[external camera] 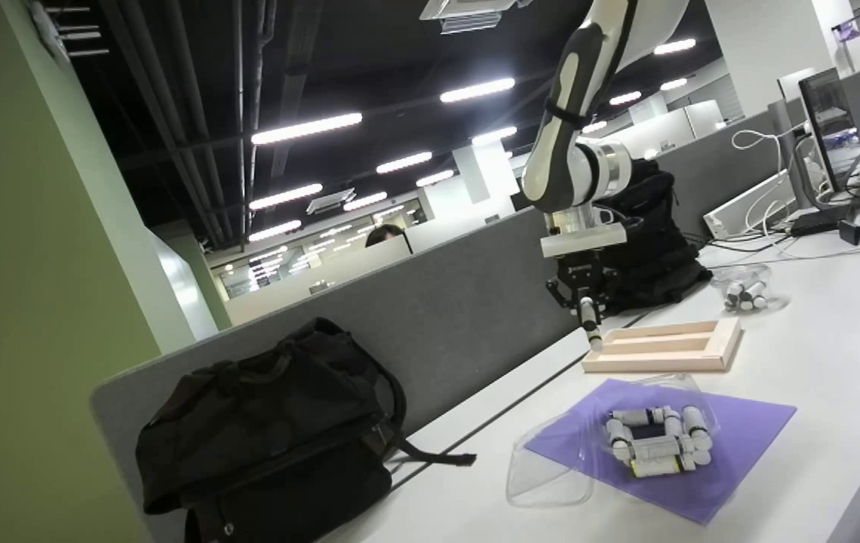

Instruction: Remove two bottles from the clear bowl on the left and set them on the table

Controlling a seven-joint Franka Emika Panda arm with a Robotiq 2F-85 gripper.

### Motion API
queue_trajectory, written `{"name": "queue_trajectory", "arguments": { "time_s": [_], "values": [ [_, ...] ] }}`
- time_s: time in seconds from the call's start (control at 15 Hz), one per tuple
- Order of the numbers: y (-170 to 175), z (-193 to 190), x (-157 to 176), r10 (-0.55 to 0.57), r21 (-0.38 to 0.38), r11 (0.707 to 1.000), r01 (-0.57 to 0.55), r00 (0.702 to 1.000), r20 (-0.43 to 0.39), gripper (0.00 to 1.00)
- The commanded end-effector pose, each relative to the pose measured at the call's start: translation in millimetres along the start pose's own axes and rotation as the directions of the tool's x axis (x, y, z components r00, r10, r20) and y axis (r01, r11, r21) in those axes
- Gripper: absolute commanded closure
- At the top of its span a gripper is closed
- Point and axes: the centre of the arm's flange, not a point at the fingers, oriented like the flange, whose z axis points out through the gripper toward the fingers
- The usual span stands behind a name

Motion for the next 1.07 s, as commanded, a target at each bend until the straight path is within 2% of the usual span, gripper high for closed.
{"name": "queue_trajectory", "arguments": {
  "time_s": [0.0,0.2,0.4,0.73,1.0],
  "values": [
    [-10.1,9.5,43.1,-0.007,-0.013,1.0,0.007,1.0,-0.009,0.87],
    [-18.6,33.8,56.1,-0.005,-0.036,0.999,0.006,1.0,0.027,0.87],
    [-22.9,72.4,54.9,-0.003,-0.107,0.994,0.01,0.998,0.069,0.87],
    [-13.2,123.2,50.3,-0.01,-0.282,0.959,0.032,0.997,0.079,0.87],
    [-11.7,141.7,48.9,-0.017,-0.364,0.93,0.051,0.995,0.096,0.87]
  ]
}}
